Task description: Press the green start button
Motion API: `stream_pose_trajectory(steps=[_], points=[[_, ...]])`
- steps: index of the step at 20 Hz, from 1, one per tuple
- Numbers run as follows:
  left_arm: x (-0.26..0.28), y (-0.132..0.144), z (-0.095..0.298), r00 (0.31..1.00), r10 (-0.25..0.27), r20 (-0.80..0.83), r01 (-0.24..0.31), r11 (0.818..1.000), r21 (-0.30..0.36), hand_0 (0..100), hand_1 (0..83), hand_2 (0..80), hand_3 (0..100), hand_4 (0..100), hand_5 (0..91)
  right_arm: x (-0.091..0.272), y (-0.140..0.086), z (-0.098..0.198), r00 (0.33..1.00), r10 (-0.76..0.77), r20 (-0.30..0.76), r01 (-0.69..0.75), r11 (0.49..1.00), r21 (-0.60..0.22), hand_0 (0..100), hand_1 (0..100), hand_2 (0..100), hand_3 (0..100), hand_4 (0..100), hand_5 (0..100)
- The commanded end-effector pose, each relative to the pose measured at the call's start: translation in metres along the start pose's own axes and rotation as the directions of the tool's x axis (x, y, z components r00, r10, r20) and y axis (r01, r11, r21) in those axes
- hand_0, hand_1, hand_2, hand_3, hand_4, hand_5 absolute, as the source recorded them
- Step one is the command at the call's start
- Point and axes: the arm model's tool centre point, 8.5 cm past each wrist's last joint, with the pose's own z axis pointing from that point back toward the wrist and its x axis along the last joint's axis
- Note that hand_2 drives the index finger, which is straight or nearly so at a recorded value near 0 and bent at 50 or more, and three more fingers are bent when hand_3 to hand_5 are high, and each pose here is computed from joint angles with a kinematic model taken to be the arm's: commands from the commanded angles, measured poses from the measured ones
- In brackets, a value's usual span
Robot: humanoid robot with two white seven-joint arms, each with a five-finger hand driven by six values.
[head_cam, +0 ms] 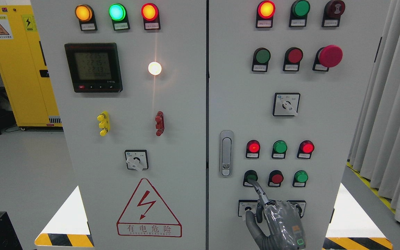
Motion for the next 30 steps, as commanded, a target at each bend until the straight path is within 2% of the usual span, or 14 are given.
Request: stream_pose_trajectory(steps=[1, 21, 30], points=[[0.000, 0.000, 0.000, 1.000, 0.000, -0.002, 0.000, 1.000, -0.001, 12, 55.6, 0.0, 0, 0, 0.0, -0.005, 0.004, -0.002, 1.000, -0.003, -0.016, 0.003, 1.000, 0.010, 74, 87, 0, 89, 95, 100], [0.000, 0.000, 0.000, 1.000, 0.000, -0.001, 0.000, 1.000, -0.001, 12, 55.6, 0.0, 0, 0, 0.0, 0.004, 0.002, 0.005, 1.000, -0.027, 0.011, 0.027, 0.999, -0.028, 74, 87, 0, 89, 95, 100], [-0.001, 0.001, 0.000, 1.000, -0.001, -0.002, 0.001, 1.000, 0.002, 12, 55.6, 0.0, 0, 0, 0.0, 0.013, -0.017, 0.006, 0.999, -0.018, 0.050, 0.023, 0.995, -0.095, 74, 87, 0, 89, 95, 100]])
